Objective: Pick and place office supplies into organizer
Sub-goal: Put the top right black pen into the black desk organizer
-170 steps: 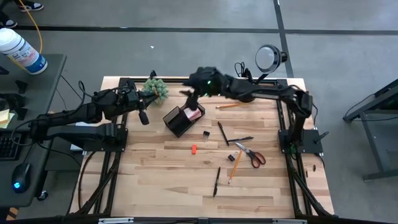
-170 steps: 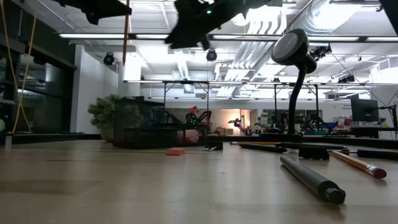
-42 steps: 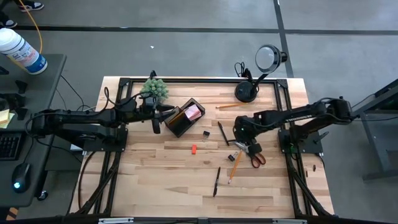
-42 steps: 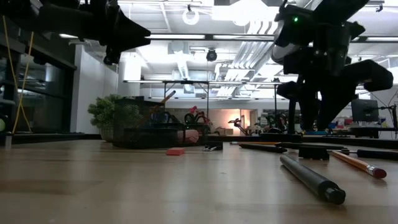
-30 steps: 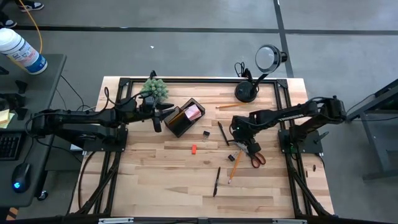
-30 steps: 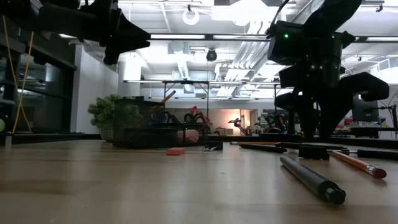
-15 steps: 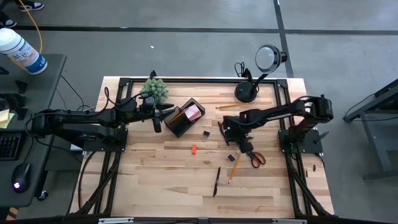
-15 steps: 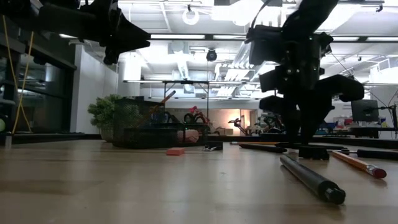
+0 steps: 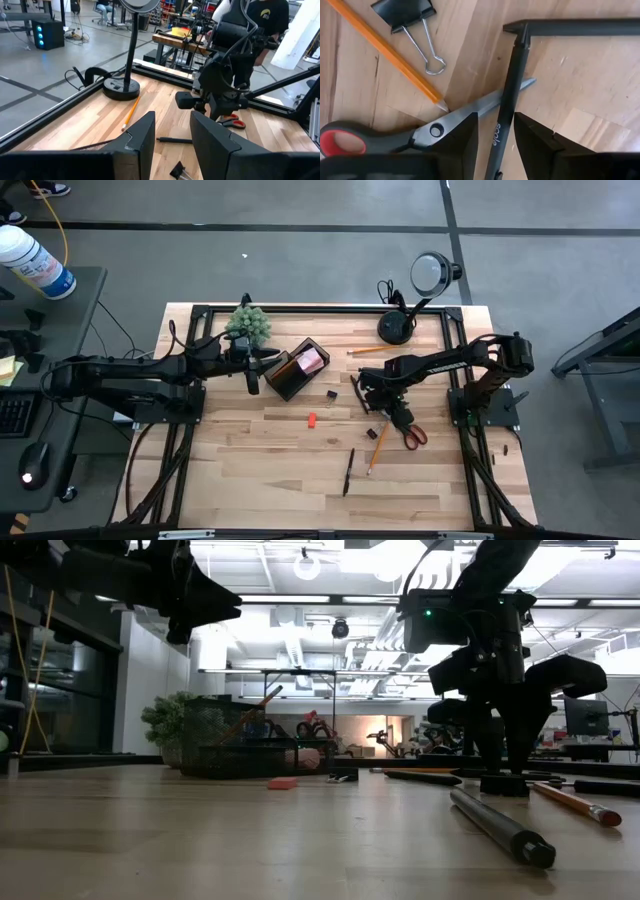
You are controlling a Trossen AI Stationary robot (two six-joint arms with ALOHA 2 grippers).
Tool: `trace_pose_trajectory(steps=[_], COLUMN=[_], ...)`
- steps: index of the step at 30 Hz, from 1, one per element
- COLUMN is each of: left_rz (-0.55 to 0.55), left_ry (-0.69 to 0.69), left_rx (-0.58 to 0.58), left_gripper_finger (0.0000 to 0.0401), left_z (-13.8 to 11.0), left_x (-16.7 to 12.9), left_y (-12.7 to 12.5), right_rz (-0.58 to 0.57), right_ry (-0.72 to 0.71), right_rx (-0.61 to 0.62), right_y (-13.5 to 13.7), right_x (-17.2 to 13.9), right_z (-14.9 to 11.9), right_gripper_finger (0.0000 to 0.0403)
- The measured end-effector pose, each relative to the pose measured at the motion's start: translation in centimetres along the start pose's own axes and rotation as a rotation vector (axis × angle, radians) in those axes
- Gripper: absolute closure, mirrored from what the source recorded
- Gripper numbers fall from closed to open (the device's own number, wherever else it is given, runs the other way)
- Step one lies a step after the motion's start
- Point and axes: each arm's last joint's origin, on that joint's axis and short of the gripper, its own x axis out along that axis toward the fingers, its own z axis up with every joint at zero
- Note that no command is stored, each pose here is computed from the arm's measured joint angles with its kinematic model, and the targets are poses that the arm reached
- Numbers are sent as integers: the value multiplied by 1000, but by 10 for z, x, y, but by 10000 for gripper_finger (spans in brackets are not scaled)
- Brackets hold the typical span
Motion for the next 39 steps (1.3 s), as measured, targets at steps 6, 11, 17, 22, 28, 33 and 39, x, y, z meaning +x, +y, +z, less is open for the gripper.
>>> trace_pose_trajectory(steps=[6, 11, 17, 22, 28, 33, 39], left_rz=[1, 0, 0, 2, 5, 5, 5], left_ry=[4, 4, 4, 9, 26, 26, 26], left_rx=[-1, -1, -1, 0, 1, 1, 1], left_gripper_finger=[288, 288, 288, 288, 288, 288, 288], left_z=[0, 0, 0, -1, -2, -2, -2], left_x=[0, 0, 0, 0, 0, 0, 0], left_y=[0, 0, 0, 0, 1, 0, 0], right_rz=[-4, 4, 22, 41, 58, 52, 53], right_ry=[-7, -18, -33, 1, 13, 14, 14], right_rx=[13, 17, 19, 25, 28, 26, 33], right_y=[-5, -9, -10, -12, -13, -14, -14], right_x=[-1, -2, -1, 8, 14, 14, 13], right_z=[-2, -3, -3, -3, -2, -2, -1], right_gripper_finger=[321, 342, 352, 341, 327, 360, 380])
